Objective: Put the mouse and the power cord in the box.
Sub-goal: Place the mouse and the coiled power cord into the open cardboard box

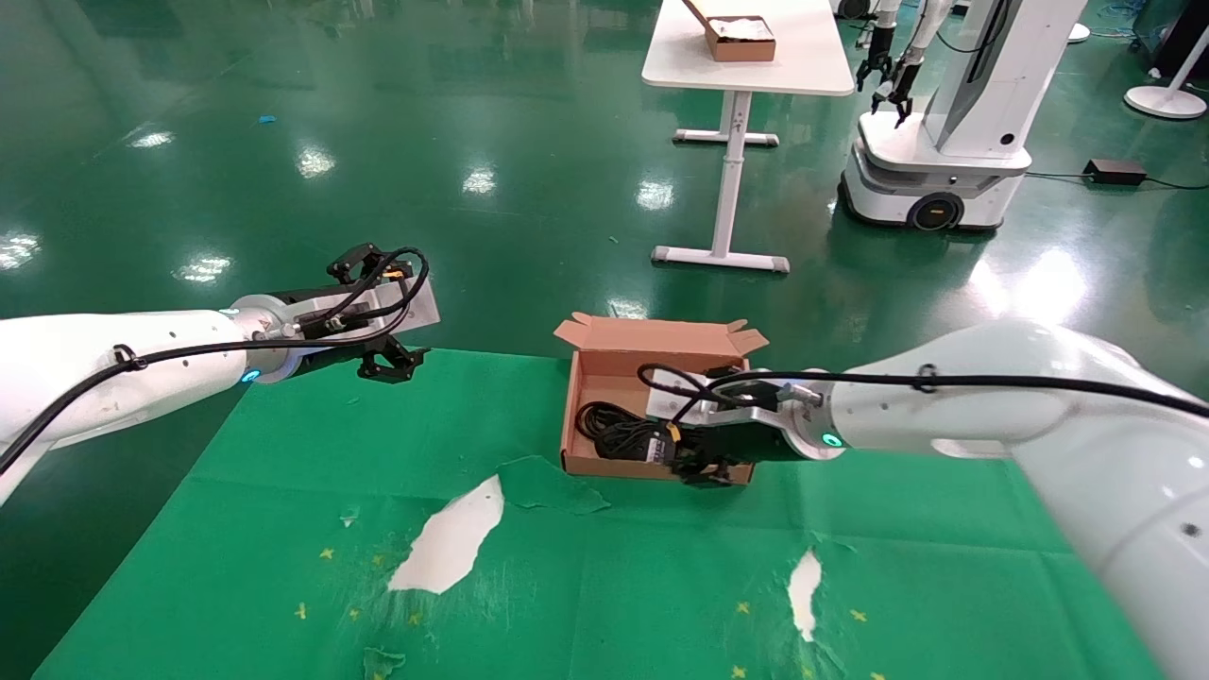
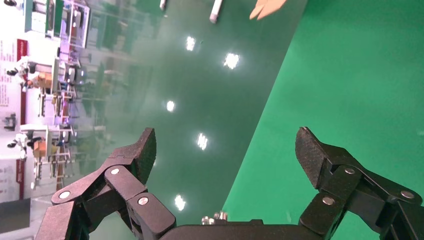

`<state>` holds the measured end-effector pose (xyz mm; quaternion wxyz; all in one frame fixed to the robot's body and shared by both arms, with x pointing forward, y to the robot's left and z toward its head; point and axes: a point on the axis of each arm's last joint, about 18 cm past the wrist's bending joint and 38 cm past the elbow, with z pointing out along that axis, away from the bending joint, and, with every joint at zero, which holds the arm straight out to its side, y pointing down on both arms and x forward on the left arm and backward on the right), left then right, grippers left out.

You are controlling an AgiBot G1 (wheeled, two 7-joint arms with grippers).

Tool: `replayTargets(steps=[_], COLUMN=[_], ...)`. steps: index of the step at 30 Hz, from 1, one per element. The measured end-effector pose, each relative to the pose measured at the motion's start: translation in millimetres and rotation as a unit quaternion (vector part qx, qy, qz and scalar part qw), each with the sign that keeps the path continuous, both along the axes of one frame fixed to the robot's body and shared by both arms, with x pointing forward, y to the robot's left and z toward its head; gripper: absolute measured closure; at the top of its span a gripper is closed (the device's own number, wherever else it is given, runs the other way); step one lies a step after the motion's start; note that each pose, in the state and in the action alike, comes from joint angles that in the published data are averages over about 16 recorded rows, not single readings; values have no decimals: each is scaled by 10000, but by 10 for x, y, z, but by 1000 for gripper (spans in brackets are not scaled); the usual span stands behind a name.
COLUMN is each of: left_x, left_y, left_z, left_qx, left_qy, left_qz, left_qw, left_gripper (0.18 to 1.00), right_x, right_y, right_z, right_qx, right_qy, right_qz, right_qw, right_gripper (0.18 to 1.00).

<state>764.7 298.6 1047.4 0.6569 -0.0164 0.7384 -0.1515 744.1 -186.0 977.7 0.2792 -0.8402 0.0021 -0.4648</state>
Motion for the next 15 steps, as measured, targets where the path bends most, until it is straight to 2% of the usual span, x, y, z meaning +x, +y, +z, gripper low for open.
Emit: replayTargets(steps=[7,15], left_x=[0,-25], left_y=[0,-7], left_z=[0,-71], left_qx=[0,-188], left_qy=[0,119], left_qz=[0,-109], left_qw=[10000,9997], left_gripper=[184,184], right_x=[-198,-485], right_y=[-116,-281], right_z=[-126,-189], right_qx=[764,1554], right_qy=[349,640], right_qz=[335,758], right_qw=[9959,9829], right_gripper=[408,274])
